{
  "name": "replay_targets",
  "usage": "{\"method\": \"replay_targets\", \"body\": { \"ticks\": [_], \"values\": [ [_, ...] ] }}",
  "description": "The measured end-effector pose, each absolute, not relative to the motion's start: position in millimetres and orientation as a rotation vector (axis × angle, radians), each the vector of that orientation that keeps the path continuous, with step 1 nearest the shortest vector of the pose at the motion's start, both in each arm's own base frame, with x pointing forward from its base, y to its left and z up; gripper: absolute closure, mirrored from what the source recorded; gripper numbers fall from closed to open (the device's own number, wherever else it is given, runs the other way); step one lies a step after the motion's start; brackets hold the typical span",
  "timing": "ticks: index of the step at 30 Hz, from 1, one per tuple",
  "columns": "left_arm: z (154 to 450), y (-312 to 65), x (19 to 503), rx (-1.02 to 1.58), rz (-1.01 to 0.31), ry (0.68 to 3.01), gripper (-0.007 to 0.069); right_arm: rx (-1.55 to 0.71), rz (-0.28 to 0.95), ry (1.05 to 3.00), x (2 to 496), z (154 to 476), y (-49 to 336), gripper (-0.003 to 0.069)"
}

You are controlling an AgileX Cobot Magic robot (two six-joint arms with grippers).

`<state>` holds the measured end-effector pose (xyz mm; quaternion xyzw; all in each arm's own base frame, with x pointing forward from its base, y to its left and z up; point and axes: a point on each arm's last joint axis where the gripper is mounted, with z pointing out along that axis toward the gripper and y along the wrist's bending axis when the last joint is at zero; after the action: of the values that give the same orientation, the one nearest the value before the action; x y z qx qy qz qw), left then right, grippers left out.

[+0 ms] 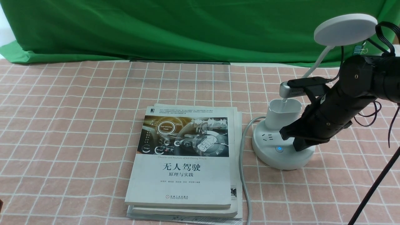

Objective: Turn on the table lamp on the pink coffee tablecloth with your hand.

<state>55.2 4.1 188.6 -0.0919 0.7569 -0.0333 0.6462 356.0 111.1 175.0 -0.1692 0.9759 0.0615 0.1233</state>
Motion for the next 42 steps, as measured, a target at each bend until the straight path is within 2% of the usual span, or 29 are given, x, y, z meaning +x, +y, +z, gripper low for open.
{"method": "replay_targets", "body": {
  "ticks": [4, 10, 11, 16, 23, 30, 32, 42],
  "values": [
    [189, 4, 55, -0.209, -0.076, 1.722, 0.0606, -0.492, 0.182, 2.830, 353, 183, 110, 0.0624],
    [189, 4, 55, -0.208, -0.074, 1.722, 0.0606, -0.488, 0.191, 2.720, 335, 233, 105, 0.0624],
    [189, 4, 55, -0.208, -0.074, 1.722, 0.0606, -0.487, 0.196, 2.682, 328, 251, 103, 0.0624],
    [189, 4, 55, -0.208, -0.074, 1.722, 0.0606, -0.505, 0.206, 2.685, 297, 283, 95, 0.0624],
    [189, 4, 55, -0.208, -0.074, 1.722, 0.0606, -0.460, 0.225, 2.624, 235, 309, 78, 0.0624],
    [189, 4, 55, -0.208, -0.074, 1.722, 0.0606, -0.379, 0.254, 2.575, 173, 315, 60, 0.0624],
    [189, 4, 55, -0.208, -0.074, 1.722, 0.0606, -0.349, 0.268, 2.520, 148, 317, 53, 0.0622],
    [189, 4, 55, -0.208, -0.074, 1.722, 0.0606, -0.238, 0.336, 2.255, 98, 347, 38, 0.0594]
  ]
}}
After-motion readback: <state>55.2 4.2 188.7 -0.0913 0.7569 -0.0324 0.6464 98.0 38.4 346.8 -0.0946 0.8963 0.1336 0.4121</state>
